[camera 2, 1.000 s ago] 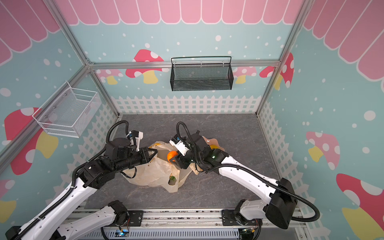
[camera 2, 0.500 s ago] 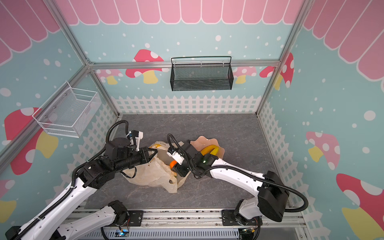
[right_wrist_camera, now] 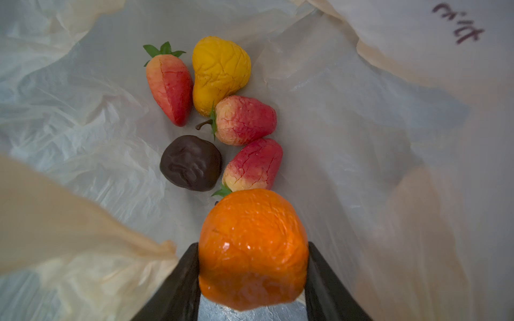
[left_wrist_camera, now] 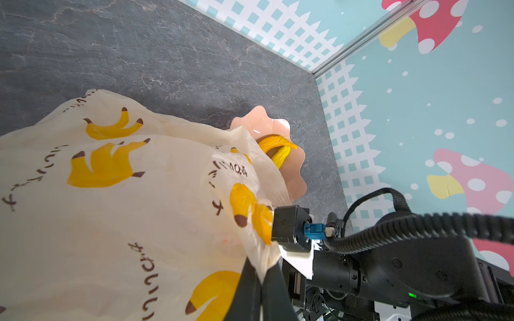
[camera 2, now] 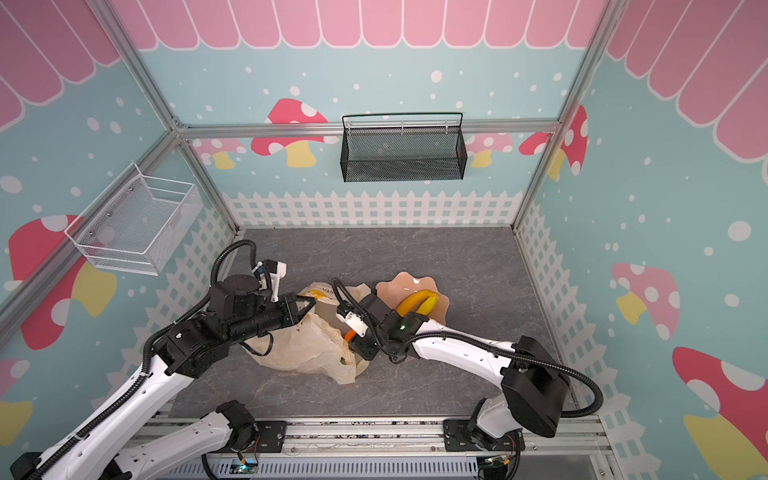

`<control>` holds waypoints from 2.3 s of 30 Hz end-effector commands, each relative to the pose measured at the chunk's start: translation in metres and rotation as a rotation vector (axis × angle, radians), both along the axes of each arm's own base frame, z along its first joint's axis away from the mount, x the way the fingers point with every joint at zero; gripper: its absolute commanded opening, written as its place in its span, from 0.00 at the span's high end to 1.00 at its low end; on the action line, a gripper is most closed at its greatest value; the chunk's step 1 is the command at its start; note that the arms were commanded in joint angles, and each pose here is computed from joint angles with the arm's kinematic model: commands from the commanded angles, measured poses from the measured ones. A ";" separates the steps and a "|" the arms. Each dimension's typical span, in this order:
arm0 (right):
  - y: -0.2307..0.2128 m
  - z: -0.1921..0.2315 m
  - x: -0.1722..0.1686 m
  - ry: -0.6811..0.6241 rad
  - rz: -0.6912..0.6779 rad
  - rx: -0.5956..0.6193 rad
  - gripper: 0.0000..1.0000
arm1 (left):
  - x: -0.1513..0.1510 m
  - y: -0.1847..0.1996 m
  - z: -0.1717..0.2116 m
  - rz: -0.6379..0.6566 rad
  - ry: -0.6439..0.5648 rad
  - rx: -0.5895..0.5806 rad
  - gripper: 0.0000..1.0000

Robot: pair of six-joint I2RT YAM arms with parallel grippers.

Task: Place the fruits into the plastic bag
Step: 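Lower the orange into the bag and open the right gripper, then withdraw the right gripper from the bag back over the bowl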

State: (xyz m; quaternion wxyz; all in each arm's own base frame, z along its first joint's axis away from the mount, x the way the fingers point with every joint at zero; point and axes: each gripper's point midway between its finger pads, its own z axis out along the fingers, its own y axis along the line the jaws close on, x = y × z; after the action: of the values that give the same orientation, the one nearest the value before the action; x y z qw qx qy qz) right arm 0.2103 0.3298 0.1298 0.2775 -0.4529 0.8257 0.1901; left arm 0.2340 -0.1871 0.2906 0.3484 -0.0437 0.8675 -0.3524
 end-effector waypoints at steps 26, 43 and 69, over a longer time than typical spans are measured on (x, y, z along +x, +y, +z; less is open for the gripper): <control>0.040 -0.014 -0.015 0.023 0.103 0.010 0.68 | -0.001 0.001 0.011 -0.001 -0.032 -0.026 1.00; 0.115 -0.016 -0.017 0.182 0.251 0.127 0.47 | -0.015 0.025 -0.001 0.069 -0.031 -0.009 1.00; 0.088 0.039 -0.035 0.163 0.264 0.210 0.20 | -0.009 0.026 -0.005 0.092 -0.014 0.026 1.00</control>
State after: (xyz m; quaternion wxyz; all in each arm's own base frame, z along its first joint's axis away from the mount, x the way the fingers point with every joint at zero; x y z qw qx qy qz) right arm 0.1814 0.4252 0.1542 0.2146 -0.5025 0.7659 0.3390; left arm 0.2221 -0.1686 0.2939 0.3746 -0.0582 0.8571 -0.3487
